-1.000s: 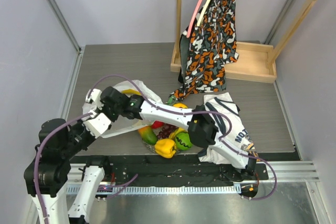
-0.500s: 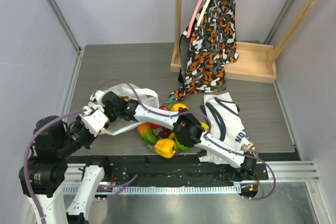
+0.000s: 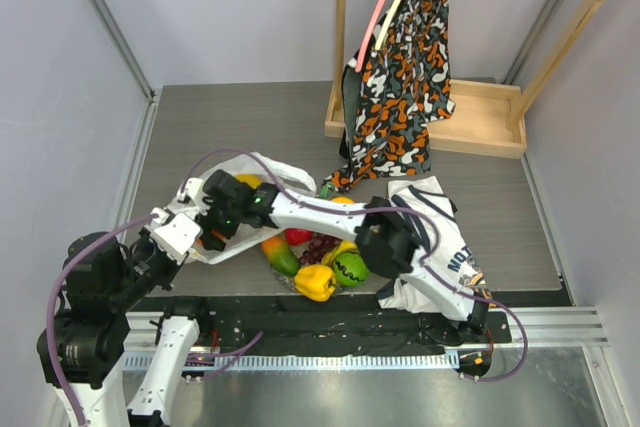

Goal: Take the fake fruits out of the plastic bag
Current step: Take out the fake fruit from the plastic bag, then place the fake fruit on the plate.

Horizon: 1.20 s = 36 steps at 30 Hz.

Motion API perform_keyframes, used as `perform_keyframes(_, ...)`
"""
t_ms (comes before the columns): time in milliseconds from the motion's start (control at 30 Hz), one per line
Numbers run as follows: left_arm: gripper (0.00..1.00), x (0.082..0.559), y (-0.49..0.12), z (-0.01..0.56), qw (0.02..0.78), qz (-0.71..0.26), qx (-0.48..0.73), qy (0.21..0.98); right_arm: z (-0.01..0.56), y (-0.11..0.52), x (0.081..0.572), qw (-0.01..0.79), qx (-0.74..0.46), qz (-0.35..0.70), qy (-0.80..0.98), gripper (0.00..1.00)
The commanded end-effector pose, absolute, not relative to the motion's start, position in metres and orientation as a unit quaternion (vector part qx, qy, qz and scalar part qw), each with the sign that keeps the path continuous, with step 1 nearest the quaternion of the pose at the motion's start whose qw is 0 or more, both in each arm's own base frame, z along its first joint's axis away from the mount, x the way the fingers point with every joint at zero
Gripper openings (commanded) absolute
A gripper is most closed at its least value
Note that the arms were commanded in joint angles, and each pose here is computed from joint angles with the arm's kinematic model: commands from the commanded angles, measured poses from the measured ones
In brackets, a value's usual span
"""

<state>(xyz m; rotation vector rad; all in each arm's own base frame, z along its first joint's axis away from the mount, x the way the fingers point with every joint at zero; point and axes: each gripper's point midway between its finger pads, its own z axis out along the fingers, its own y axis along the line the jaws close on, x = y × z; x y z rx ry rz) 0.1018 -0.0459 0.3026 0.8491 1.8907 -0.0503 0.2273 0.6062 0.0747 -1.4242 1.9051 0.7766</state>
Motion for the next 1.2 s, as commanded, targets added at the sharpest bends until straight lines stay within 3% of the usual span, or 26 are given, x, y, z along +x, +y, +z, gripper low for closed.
perform_keyframes(0, 0.00, 0.069, -0.036, 0.267, 0.441, -0.032, 0.315, 0.840, 0.225, 0.558, 0.209, 0.371, -0.547, 0.365, 0.656, 0.29)
perform_keyframes(67, 0.00, 0.072, -0.036, 0.268, 0.453, -0.029, 0.307, 0.837, 0.218, 0.537, 0.197, 0.352, -0.557, 0.365, 0.658, 0.29)
perform_keyframes(233, 0.00, 0.081, -0.038, 0.266, 0.470, -0.033, 0.294, 0.831, 0.267, 0.494, 0.170, 0.368, -0.556, 0.390, 0.635, 0.27)
perform_keyframes(433, 0.00, 0.093, -0.038, 0.259, 0.468, -0.029, 0.303, 0.830, 0.274, 0.439, 0.159, 0.380, -0.592, 0.337, 0.626, 0.27)
perform_keyframes(733, 0.00, 0.103, -0.037, 0.256, 0.471, -0.026, 0.298, 0.830, 0.195, 0.341, 0.143, 0.314, -0.678, 0.210, 0.630, 0.30)
perform_keyframes(1033, 0.00, 0.103, -0.039, 0.258, 0.471, -0.040, 0.275, 0.837, 0.155, 0.352, 0.172, 0.317, -0.706, 0.146, 0.616, 0.32)
perform_keyframes(1133, 0.00, 0.102, -0.039, 0.257, 0.471, -0.040, 0.268, 0.839, 0.142, 0.357, 0.176, 0.314, -0.714, 0.140, 0.610, 0.36)
perform_keyframes(1167, 0.00, 0.102, -0.039, 0.257, 0.470, -0.041, 0.265, 0.841, 0.139, 0.359, 0.176, 0.314, -0.719, 0.141, 0.604, 0.43)
